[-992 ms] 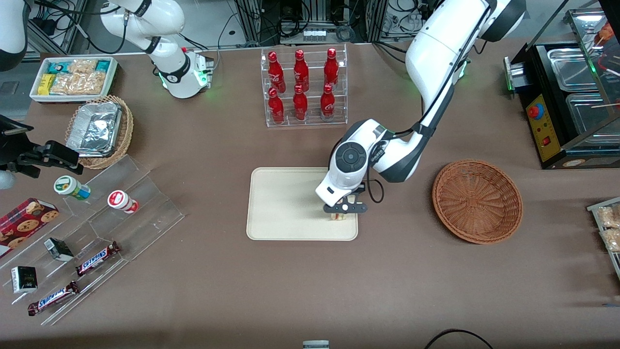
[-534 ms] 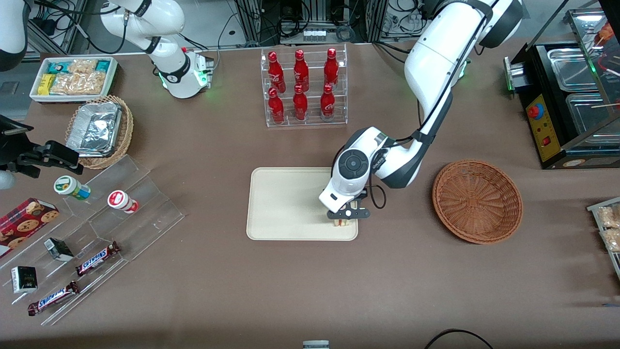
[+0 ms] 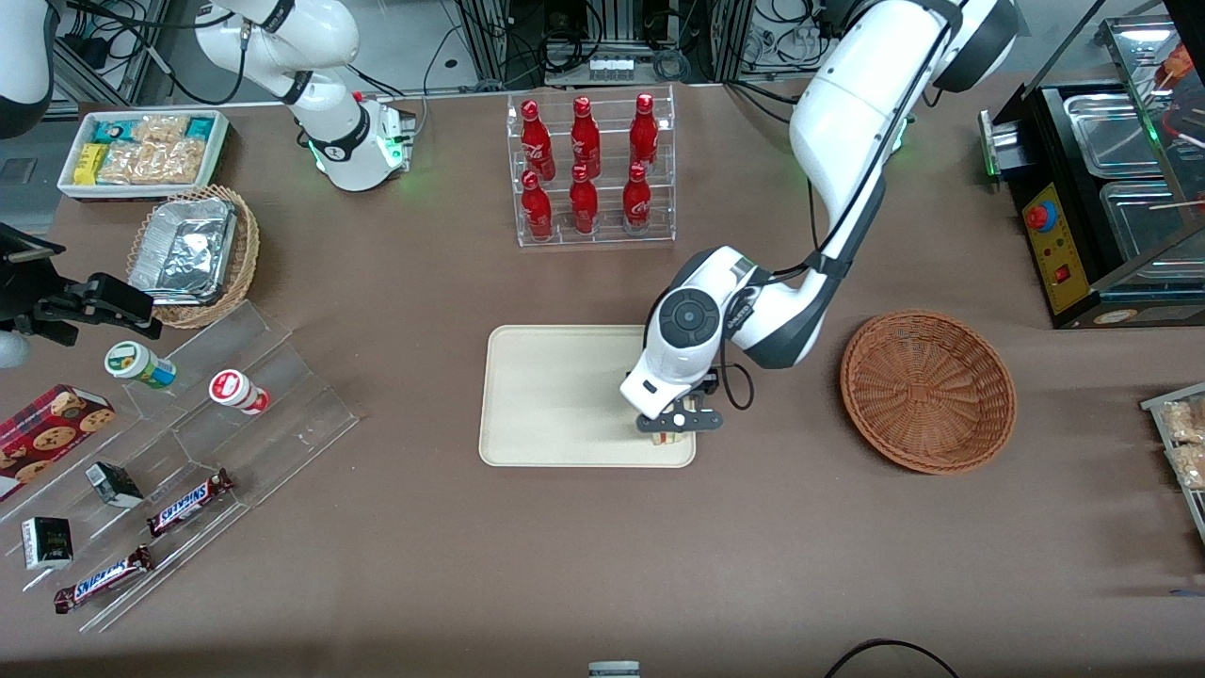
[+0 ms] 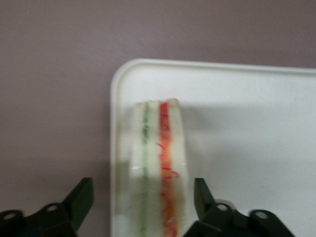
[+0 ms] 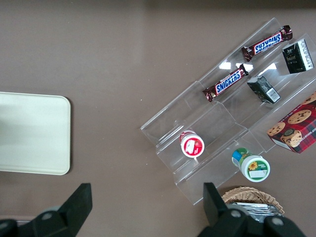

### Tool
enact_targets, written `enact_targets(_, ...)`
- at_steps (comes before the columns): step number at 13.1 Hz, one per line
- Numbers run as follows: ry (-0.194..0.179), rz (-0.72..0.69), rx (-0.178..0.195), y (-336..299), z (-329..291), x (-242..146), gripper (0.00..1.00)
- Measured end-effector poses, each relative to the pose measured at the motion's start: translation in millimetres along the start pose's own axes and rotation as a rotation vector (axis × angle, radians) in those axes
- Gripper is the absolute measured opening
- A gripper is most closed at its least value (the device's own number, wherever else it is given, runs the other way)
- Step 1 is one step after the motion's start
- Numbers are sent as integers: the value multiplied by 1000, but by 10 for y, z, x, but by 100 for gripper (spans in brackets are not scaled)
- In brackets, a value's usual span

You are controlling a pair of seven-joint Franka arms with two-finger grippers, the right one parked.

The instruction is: Place sandwich from basket to tray

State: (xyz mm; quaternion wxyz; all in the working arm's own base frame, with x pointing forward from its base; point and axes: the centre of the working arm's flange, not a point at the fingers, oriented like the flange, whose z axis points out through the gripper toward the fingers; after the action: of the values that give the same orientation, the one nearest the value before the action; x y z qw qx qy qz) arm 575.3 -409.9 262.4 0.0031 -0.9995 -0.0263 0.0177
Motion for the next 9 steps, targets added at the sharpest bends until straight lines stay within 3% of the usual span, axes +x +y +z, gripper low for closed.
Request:
enact_targets(1, 7, -28, 10, -174, -245, 116, 100)
enact_targets(3, 33, -100, 18, -647, -780, 348, 100)
enact_targets(9, 34, -217, 64, -2382, -1691, 652, 100)
